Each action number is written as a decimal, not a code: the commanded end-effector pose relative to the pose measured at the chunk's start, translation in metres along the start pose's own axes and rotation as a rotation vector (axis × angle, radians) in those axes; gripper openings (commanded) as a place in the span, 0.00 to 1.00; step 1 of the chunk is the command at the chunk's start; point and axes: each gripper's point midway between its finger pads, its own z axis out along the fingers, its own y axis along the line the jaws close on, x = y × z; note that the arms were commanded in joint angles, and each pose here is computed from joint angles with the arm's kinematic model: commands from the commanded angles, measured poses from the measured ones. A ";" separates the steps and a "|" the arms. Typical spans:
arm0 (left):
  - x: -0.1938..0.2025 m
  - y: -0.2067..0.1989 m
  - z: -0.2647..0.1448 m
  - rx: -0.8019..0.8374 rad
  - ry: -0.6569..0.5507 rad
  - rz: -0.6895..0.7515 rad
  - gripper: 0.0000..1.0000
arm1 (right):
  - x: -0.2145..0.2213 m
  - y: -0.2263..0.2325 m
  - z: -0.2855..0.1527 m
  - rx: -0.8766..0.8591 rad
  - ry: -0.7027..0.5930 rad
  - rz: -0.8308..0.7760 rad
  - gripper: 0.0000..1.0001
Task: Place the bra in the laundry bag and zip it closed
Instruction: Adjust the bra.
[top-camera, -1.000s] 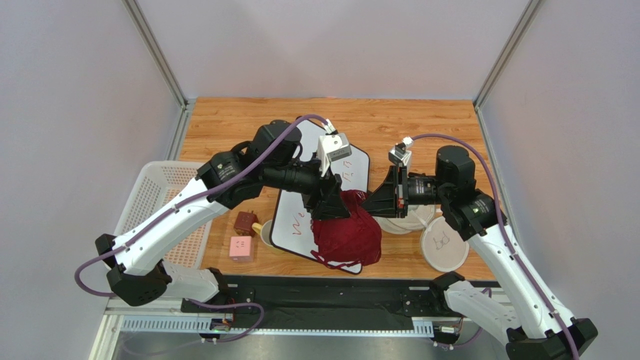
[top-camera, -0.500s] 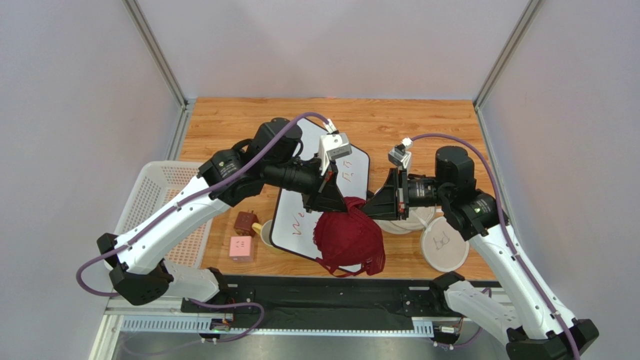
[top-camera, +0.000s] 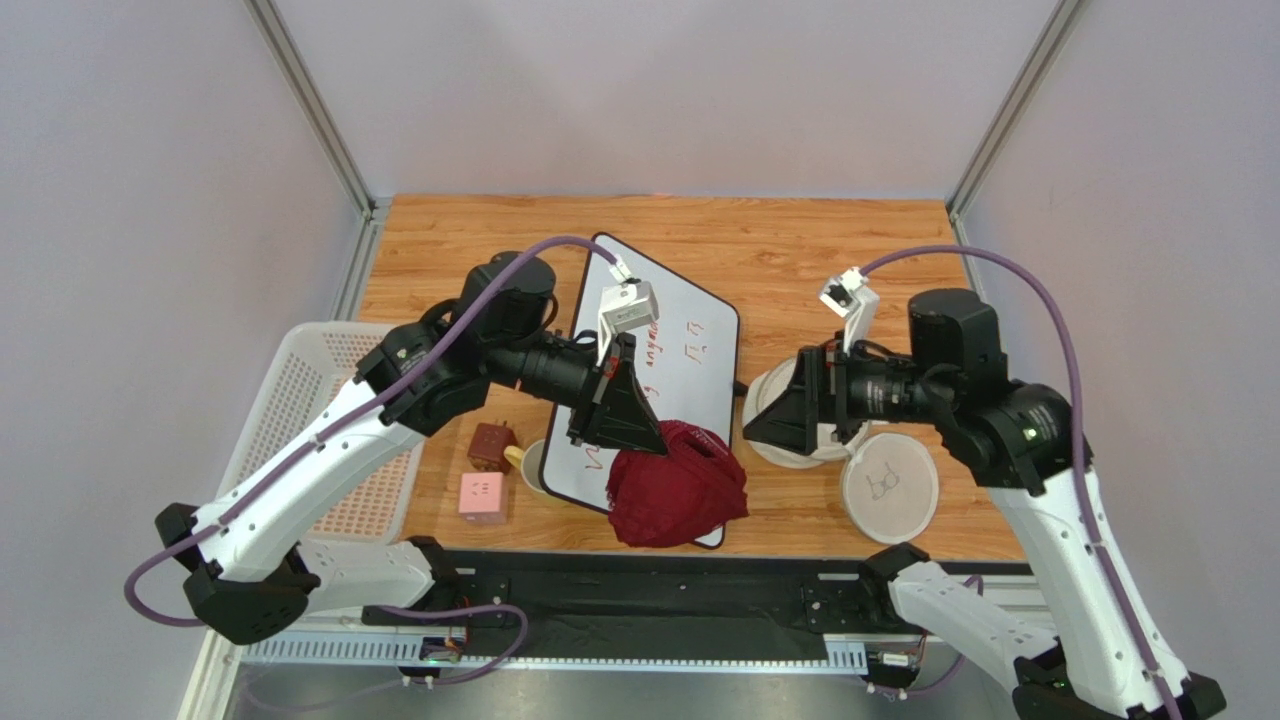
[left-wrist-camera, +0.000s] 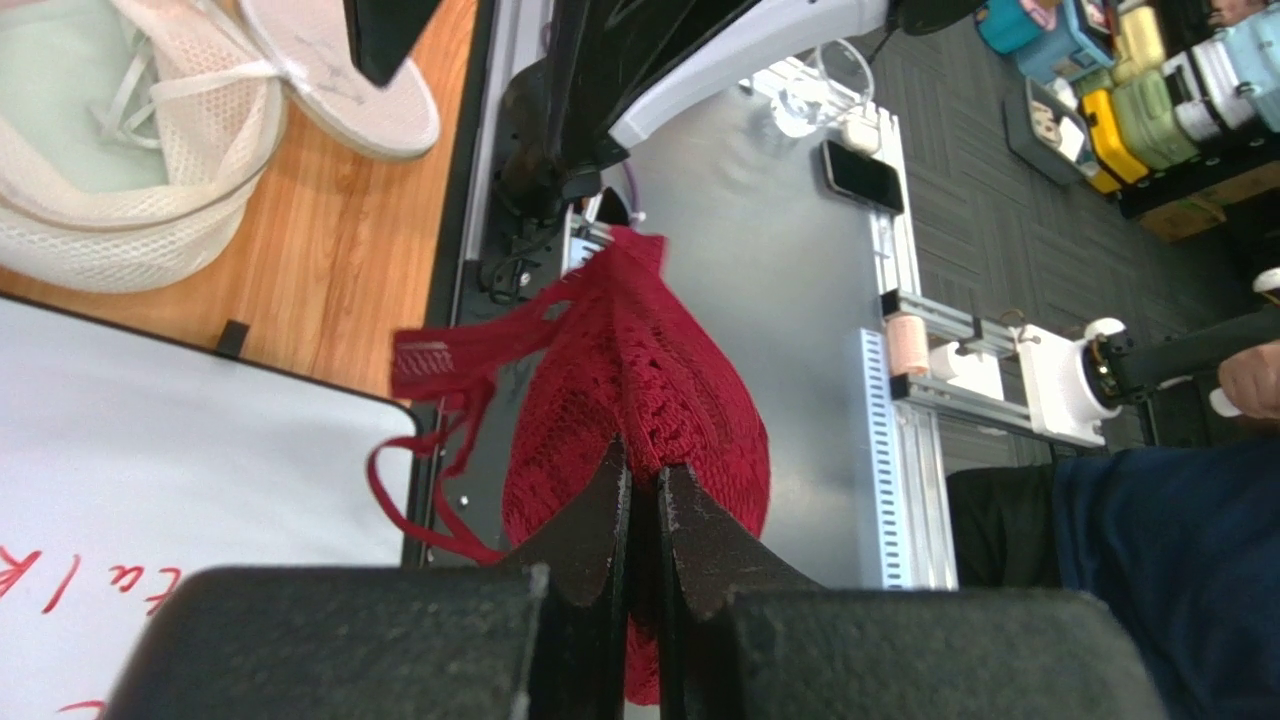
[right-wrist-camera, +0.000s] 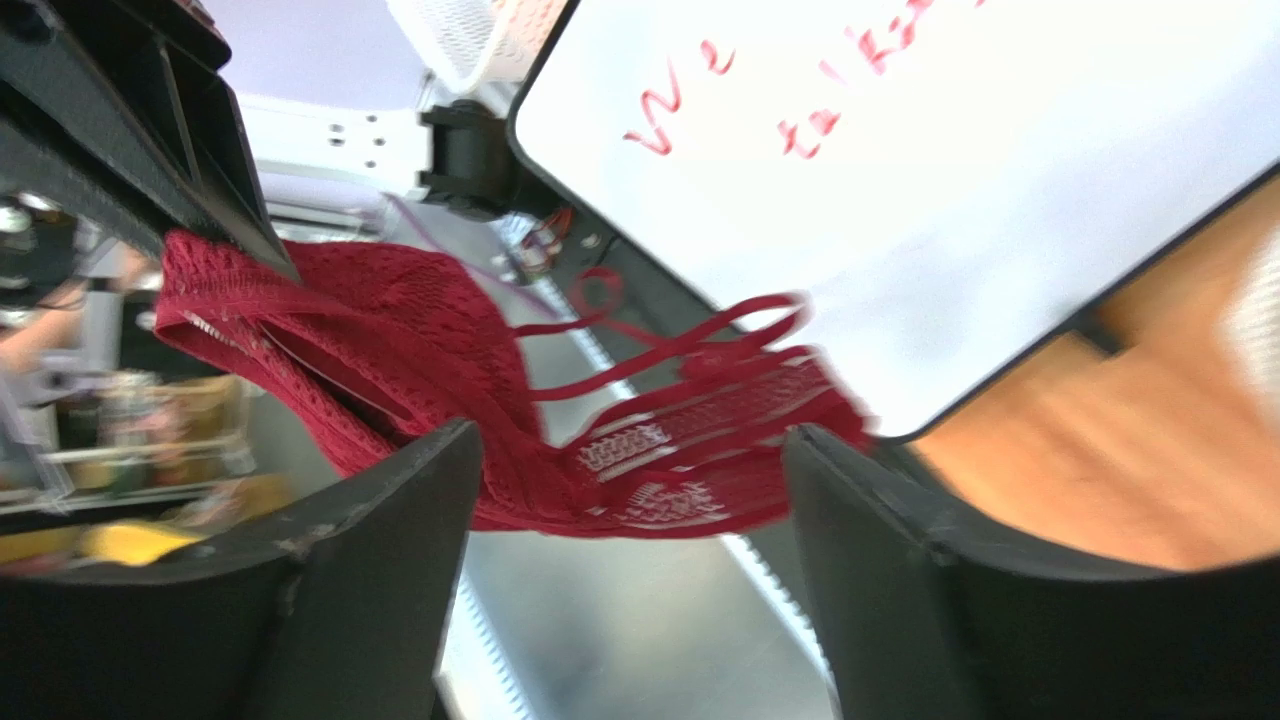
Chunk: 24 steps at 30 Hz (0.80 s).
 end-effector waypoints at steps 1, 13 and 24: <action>-0.010 -0.029 -0.011 0.100 -0.045 0.048 0.00 | -0.008 0.029 -0.029 -0.073 -0.110 -0.282 0.93; -0.012 -0.039 -0.004 0.204 -0.039 -0.008 0.00 | 0.021 0.116 -0.030 -0.652 -0.024 -0.362 1.00; -0.017 -0.030 0.004 0.194 -0.027 -0.046 0.00 | 0.061 0.137 0.004 -0.710 0.179 -0.388 1.00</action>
